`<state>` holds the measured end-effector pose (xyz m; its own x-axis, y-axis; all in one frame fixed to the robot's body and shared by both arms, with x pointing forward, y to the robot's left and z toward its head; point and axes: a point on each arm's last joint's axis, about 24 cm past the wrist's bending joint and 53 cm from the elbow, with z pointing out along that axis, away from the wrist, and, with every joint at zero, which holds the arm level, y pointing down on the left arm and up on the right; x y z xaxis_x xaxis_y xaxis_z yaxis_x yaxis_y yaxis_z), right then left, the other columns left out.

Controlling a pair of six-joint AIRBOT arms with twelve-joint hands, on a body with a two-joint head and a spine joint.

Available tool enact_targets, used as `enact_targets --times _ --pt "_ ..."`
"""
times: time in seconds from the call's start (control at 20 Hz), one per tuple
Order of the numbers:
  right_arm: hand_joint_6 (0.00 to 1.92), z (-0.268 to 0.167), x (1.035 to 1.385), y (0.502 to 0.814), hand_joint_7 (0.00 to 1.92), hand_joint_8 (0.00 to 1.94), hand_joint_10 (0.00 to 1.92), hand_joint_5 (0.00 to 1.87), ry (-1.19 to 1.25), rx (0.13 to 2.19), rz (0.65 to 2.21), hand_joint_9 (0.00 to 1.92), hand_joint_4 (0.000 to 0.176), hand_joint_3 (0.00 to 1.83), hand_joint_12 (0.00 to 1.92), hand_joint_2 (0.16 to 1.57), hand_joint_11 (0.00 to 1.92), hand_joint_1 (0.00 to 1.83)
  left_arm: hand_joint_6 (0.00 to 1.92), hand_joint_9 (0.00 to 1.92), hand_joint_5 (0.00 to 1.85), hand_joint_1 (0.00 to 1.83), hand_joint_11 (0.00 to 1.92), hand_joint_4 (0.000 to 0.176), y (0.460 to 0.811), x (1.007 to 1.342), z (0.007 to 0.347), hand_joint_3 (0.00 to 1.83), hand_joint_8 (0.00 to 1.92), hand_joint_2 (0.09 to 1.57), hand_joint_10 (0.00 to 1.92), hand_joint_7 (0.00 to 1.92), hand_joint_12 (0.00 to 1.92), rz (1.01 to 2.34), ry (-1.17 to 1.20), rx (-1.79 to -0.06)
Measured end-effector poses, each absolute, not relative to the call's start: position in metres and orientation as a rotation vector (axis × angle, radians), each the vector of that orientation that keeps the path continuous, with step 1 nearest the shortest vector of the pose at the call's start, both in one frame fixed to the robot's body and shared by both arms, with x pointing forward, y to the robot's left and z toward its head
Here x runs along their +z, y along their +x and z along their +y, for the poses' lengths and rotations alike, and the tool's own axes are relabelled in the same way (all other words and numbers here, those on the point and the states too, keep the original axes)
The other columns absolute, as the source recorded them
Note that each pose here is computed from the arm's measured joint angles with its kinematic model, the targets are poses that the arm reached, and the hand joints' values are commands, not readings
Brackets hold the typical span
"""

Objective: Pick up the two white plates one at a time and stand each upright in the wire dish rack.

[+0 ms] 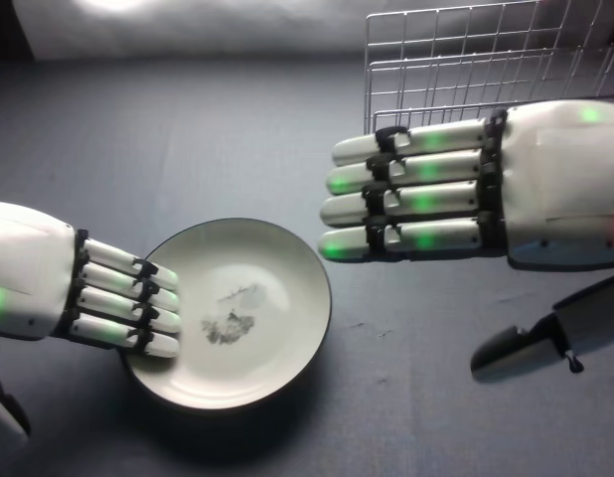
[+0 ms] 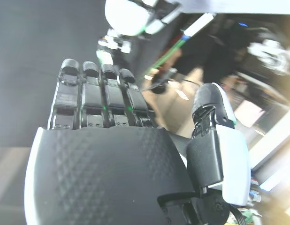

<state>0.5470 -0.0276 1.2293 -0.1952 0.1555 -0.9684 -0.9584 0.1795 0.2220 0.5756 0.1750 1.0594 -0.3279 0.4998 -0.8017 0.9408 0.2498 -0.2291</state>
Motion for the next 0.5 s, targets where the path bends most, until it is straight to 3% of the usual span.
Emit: enact_targets --times 0.25,0.45,0.5 --pt "0.00 -0.024 1.205 0.550 0.00 0.00 0.00 0.00 -0.841 1.263 1.419 0.00 0.000 0.00 0.00 0.95 0.00 0.93 0.00 0.00 0.00 0.00 0.00 0.000 0.568 1.054 0.150 0.00 0.00 1.09 0.00 0.00 0.00 1.913 1.312 -1.017" --pt "0.01 -0.025 1.198 0.550 0.00 0.00 0.00 0.02 -0.843 1.254 1.442 0.00 0.000 0.00 0.03 0.93 0.05 1.09 0.00 0.00 0.00 0.00 0.01 0.000 0.567 1.057 0.129 0.00 0.00 1.10 0.00 0.00 0.01 1.872 1.331 -1.041" --pt "0.01 -0.025 1.199 0.550 0.00 0.00 0.00 0.02 -0.838 1.258 1.440 0.00 0.000 0.00 0.20 0.90 0.01 1.13 0.00 0.00 0.00 0.00 0.02 0.000 0.567 1.057 0.124 0.00 0.00 1.09 0.00 0.00 0.01 1.861 1.343 -1.040"
